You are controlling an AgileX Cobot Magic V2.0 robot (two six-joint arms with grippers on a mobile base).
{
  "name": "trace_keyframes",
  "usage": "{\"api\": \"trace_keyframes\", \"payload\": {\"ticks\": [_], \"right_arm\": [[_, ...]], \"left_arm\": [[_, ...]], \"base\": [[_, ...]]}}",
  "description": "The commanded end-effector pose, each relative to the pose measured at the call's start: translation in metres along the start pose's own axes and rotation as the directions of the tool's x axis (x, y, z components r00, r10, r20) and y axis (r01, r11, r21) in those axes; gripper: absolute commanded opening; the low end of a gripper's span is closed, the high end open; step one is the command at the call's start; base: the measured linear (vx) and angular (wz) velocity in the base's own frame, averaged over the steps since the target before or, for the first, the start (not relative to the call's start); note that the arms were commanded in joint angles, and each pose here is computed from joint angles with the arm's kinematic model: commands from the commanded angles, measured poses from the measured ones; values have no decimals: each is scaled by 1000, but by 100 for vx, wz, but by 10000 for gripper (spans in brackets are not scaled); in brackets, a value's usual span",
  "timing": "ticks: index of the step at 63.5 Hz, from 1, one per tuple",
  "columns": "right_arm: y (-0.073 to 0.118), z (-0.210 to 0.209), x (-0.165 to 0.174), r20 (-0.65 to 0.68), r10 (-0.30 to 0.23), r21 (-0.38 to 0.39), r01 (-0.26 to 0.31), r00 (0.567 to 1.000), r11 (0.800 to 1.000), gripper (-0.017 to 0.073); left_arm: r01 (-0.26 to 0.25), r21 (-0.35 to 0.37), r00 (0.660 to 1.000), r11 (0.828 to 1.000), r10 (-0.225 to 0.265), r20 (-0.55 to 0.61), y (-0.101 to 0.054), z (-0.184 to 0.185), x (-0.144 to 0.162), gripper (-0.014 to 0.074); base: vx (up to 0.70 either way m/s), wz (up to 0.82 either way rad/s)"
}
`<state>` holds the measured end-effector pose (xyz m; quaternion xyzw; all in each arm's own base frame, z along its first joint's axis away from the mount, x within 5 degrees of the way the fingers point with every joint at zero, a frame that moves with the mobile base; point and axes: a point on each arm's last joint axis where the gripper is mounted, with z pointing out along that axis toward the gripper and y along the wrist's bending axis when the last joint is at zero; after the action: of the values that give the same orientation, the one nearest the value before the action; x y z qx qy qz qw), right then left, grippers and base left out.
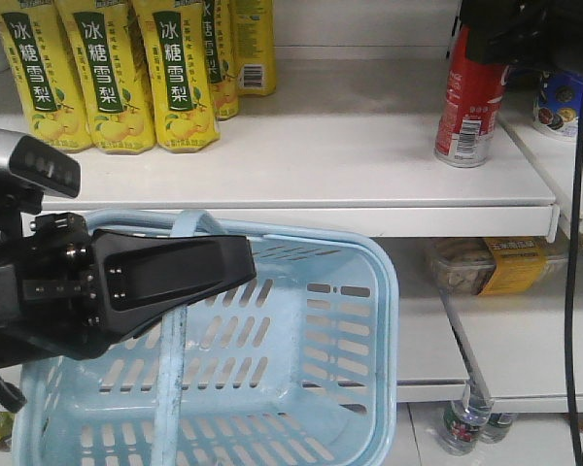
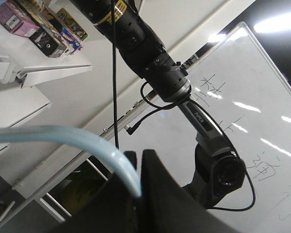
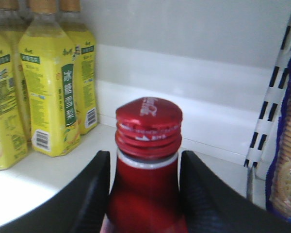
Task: Place coke in basket with both arms
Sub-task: 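Lift the red bottle off the shelf and carry it over the basket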
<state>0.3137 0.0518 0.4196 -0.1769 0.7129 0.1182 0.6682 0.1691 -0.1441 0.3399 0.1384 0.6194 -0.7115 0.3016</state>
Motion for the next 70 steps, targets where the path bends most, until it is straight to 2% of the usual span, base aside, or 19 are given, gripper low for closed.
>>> {"api": "trace_keyframes", "payload": {"ticks": [1,7,11,18,30,38,44,50,55,58,63,70], "right_arm": [[13,-26,-32,95,4,-75,3,995,997,-10],[33,-52,-48,123,-3,-206,28,992,978,-5],[46,-76,-59,154,17,-269,26,988,963,-5],[67,-124,-71,214,35,-321,36,976,946,-5],[98,-179,-50,160,135,-455,-48,978,889,-5],[105,-187,-17,81,194,-462,-136,978,876,-5],[106,-179,11,-23,248,-473,-229,968,851,-5],[105,-171,36,-89,288,-460,-296,954,837,-5],[105,-166,47,-93,320,-465,-325,943,823,-5],[106,-165,47,-83,351,-487,-345,933,802,-5],[108,-163,45,-68,365,-531,-343,929,775,-5],[106,-157,46,-76,380,-540,-359,922,762,-5]], "left_arm": [[-24,218,1000,976,24,4,-29,-1,-3,-6],[-24,218,1000,976,24,4,-29,-1,-3,-6],[-24,218,1000,976,24,4,-29,-1,-3,-6],[-24,218,1000,976,24,4,-29,-1,-3,-6],[-24,218,1000,976,24,4,-29,-1,-3,-6],[-24,218,1000,976,24,4,-29,-1,-3,-6],[-24,218,1000,976,24,4,-29,-1,-3,-6],[-24,218,1000,976,24,4,-29,-1,-3,-6],[-24,218,1000,976,24,4,-29,-1,-3,-6],[-24,218,1000,976,24,4,-29,-1,-3,-6],[-24,218,1000,976,24,4,-29,-1,-3,-6],[-24,217,1000,976,24,4,-29,-1,-3,-6]], "base": [[0,0],[0,0],[0,0],[0,0],[0,0],[0,0],[0,0],[0,0],[0,0],[0,0],[0,0],[0,0]]}}
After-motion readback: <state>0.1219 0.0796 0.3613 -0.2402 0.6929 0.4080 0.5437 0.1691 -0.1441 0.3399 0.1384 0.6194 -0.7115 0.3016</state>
